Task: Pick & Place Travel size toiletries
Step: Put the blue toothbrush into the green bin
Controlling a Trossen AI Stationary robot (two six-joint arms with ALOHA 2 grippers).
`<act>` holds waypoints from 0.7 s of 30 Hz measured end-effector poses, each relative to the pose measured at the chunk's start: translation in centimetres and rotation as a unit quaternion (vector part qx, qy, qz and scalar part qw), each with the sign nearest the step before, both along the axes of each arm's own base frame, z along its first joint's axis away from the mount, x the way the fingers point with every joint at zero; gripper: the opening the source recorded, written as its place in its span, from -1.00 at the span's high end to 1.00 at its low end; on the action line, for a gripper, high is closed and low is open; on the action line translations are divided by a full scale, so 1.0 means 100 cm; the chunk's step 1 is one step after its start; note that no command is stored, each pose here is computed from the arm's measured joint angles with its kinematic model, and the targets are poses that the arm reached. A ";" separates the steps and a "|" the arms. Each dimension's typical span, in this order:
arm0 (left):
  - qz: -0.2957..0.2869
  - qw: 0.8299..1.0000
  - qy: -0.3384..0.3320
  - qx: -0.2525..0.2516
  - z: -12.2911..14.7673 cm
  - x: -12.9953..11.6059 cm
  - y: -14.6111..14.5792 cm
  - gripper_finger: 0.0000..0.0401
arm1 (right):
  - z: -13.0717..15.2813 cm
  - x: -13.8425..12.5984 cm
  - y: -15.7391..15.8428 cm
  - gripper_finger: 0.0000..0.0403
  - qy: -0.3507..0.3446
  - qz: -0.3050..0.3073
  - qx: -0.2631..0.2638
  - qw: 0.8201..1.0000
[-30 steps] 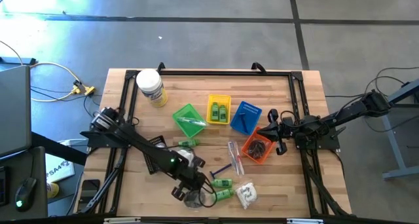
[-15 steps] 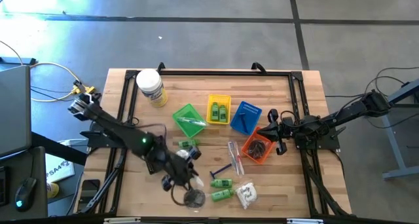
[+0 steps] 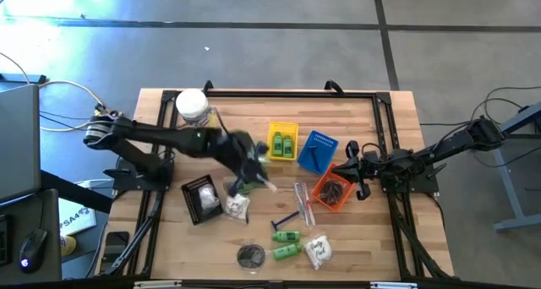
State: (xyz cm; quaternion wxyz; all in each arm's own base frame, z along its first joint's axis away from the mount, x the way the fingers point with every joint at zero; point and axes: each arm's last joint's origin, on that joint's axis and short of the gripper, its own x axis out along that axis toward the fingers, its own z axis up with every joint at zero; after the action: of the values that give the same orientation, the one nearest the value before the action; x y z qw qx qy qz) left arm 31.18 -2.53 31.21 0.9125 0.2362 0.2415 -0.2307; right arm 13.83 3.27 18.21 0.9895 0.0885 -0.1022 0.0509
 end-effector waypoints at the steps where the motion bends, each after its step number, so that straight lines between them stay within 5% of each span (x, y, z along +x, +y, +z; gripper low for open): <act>1: 0.005 1.000 -0.007 -0.011 -0.004 -0.005 0.011 0.91 | 0.000 0.000 0.000 0.98 0.001 0.000 0.000 1.000; 10: 0.088 0.991 -0.027 -0.094 -0.070 -0.041 0.083 0.91 | -0.003 0.001 0.000 0.98 0.014 -0.003 -0.005 1.000; 21: 0.122 0.988 0.019 -0.098 -0.104 -0.041 0.096 0.89 | -0.003 0.002 -0.006 0.98 0.014 -0.023 -0.002 1.000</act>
State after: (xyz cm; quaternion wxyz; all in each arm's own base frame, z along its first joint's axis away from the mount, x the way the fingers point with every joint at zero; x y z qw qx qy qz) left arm 27.06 7.05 20.81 0.9478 0.1104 0.2619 -0.1443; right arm 14.01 2.68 17.93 0.9920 0.0846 -0.0901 0.0266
